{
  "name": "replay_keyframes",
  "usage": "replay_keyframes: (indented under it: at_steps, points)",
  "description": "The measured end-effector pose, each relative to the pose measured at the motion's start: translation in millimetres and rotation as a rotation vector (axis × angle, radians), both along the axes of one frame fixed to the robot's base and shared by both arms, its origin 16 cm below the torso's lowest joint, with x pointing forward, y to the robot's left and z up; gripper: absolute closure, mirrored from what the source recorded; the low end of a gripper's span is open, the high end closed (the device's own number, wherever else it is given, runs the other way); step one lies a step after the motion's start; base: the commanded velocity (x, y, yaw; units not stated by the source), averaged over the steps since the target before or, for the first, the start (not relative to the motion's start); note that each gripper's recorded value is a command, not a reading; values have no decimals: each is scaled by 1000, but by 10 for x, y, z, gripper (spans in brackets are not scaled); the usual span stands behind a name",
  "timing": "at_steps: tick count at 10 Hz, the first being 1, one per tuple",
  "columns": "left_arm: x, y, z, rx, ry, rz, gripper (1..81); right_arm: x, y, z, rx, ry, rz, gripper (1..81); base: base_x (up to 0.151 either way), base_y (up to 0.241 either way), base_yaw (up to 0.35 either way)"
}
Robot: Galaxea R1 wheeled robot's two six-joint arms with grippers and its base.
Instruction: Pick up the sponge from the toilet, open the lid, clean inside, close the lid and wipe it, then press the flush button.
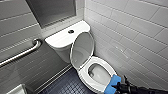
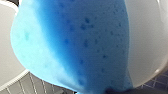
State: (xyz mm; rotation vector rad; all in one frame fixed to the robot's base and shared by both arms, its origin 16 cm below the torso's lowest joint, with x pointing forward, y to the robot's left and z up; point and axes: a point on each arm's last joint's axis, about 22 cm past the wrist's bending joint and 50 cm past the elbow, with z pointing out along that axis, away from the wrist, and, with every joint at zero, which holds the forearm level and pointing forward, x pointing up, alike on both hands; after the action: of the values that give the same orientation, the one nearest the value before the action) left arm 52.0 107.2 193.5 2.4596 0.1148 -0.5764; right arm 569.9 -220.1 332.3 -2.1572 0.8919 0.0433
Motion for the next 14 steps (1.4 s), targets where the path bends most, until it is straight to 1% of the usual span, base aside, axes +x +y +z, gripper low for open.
replay_keyframes:
  at_steps: [2,5,6,7,9,10,12,14]
  points:
    - [0,8,-7,2,-1,0,10,394,155,-66,-34,-17,63,811,0,0,0]
    - [-7,16,-34,11,-3,-3,10,679,403,-268,-99,1,163,811,0,0,0]
    - [-10,15,-47,14,-3,-4,10,762,497,-283,-120,7,207,811,0,0,0]
    - [-13,19,-55,17,-2,-5,10,883,535,-255,-141,2,238,811,0,0,0]
    - [-14,18,-60,18,-3,-6,10,1401,535,-75,-191,-77,261,811,0,0,0]
    - [-14,17,-61,18,-3,-6,10,1559,551,7,-205,-94,271,811,0,0,0]
    - [-17,20,-68,21,-3,-7,10,1605,543,14,-233,-86,301,811,0,0,0]
    - [-18,21,-68,21,-3,-7,10,1674,546,-25,-265,-95,320,811,0,0,0]
